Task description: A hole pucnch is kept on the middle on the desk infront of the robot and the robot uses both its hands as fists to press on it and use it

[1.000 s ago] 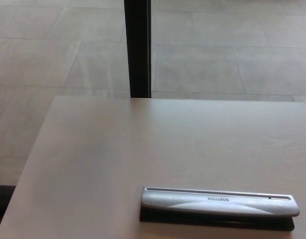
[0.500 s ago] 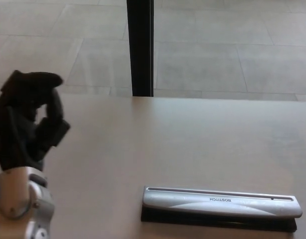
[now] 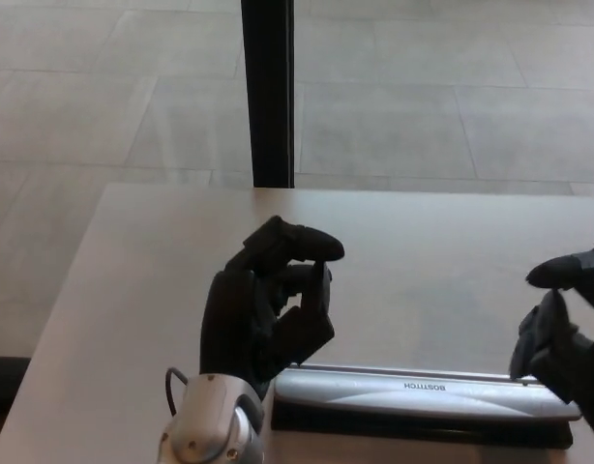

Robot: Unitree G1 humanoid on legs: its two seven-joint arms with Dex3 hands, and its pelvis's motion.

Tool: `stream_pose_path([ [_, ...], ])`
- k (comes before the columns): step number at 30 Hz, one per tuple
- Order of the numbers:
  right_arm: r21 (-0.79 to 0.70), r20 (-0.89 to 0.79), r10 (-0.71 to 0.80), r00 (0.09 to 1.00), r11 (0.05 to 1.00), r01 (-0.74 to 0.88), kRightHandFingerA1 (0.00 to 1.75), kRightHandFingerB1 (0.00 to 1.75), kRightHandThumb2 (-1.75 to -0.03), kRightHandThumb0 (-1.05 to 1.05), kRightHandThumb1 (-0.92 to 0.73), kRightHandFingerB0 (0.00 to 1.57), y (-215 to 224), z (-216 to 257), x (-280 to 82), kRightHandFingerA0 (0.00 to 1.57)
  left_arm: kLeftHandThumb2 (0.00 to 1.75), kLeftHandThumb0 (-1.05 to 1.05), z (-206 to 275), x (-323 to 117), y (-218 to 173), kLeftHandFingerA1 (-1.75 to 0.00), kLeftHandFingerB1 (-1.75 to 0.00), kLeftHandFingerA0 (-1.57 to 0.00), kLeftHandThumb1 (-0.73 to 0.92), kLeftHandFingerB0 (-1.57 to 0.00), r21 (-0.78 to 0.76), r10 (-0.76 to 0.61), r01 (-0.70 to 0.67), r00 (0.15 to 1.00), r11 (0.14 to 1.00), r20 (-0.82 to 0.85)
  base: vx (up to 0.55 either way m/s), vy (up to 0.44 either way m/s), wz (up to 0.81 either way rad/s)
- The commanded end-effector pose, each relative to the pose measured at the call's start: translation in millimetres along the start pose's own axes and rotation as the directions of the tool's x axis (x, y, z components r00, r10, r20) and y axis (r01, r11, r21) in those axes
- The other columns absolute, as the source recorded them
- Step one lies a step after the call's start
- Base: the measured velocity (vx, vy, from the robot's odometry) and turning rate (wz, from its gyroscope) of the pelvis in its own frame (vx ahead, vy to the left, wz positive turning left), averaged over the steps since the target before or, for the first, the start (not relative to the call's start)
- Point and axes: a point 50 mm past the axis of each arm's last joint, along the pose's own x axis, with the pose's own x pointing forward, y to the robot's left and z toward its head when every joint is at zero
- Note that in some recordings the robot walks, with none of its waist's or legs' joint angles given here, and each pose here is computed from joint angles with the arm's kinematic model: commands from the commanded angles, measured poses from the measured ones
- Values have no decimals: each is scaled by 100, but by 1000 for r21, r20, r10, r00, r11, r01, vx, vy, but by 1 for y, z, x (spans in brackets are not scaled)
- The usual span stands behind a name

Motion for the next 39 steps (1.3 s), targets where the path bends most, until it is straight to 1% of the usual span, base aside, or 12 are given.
stream_pose_path([
  [1,-50,-50,1,999,999,-3,175,147,-126,-11,-68,79,0,-12,-1,115,89,-30,-19,-3,-11,-175,-162,-88,82,-51,-30,34,-37,994,999,-108,0,0,0],
  [2,-50,-45,-5,999,999,3,175,148,-127,-11,-67,79,-1,-12,-1,115,90,-29,-20,-3,-12,-175,-164,-88,81,-50,-30,33,-36,993,999,-111,0,0,0],
  [3,-51,-41,-30,999,998,28,175,175,-127,-16,-65,63,-1,-13,0,97,89,-31,-22,-3,-13,-175,-164,-87,82,-50,-28,29,-32,993,999,-112,0,0,0],
  [8,-97,-10,-53,999,994,51,175,175,-125,-12,-70,61,-6,-11,4,97,85,-34,-31,-2,-15,-175,-162,-85,85,-48,-27,48,-52,989,998,-140,0,0,0],
  [9,-102,-6,-49,999,994,49,175,149,-130,-9,-67,79,-5,-11,4,116,84,-34,-32,-3,-15,-175,-162,-86,85,-47,-31,54,-59,988,998,-142,0,0,0],
  [11,-108,1,-60,998,992,60,175,148,-133,-7,-65,82,-6,-13,6,117,84,-33,-35,-2,-15,-175,-159,-85,86,-48,-32,73,-78,987,996,-145,0,0,0],
  [12,-123,7,-66,998,990,66,175,175,-135,-10,-60,70,-6,-14,7,106,85,-33,-36,-2,-15,-175,-159,-84,85,-48,-34,82,-88,986,996,-147,0,0,0],
  [14,-146,17,-70,997,987,71,175,175,-135,-10,-60,70,-6,-16,8,106,85,-33,-38,-1,-16,-175,-159,-84,85,-48,-36,92,-98,985,995,-147,0,0,0],
  [19,-290,66,-116,991,948,130,175,163,-118,-13,-63,71,-11,-38,3,100,87,-32,-47,-3,-19,-175,-161,-87,83,-49,-46,128,-136,980,990,-153,0,0,0],
  [20,-338,98,-126,987,929,152,149,127,-121,-21,-60,94,-12,-43,0,124,87,-32,-49,-4,-19,-175,-160,-86,83,-50,-41,135,-143,979,989,-156,0,0,0],
  [21,-396,127,-126,984,903,167,175,150,-115,-19,-61,75,-13,-48,-3,94,88,-32,-50,-4,-19,-175,-161,-86,81,-50,-38,145,-153,977,987,-158,0,0,0],
  [39,-675,265,-36,963,707,213,175,166,-131,-7,-52,73,-4,-84,-36,102,87,-34,-55,-3,-14,-175,-159,-86,81,-50,-26,202,-209,966,978,-160,0,0,0],
])
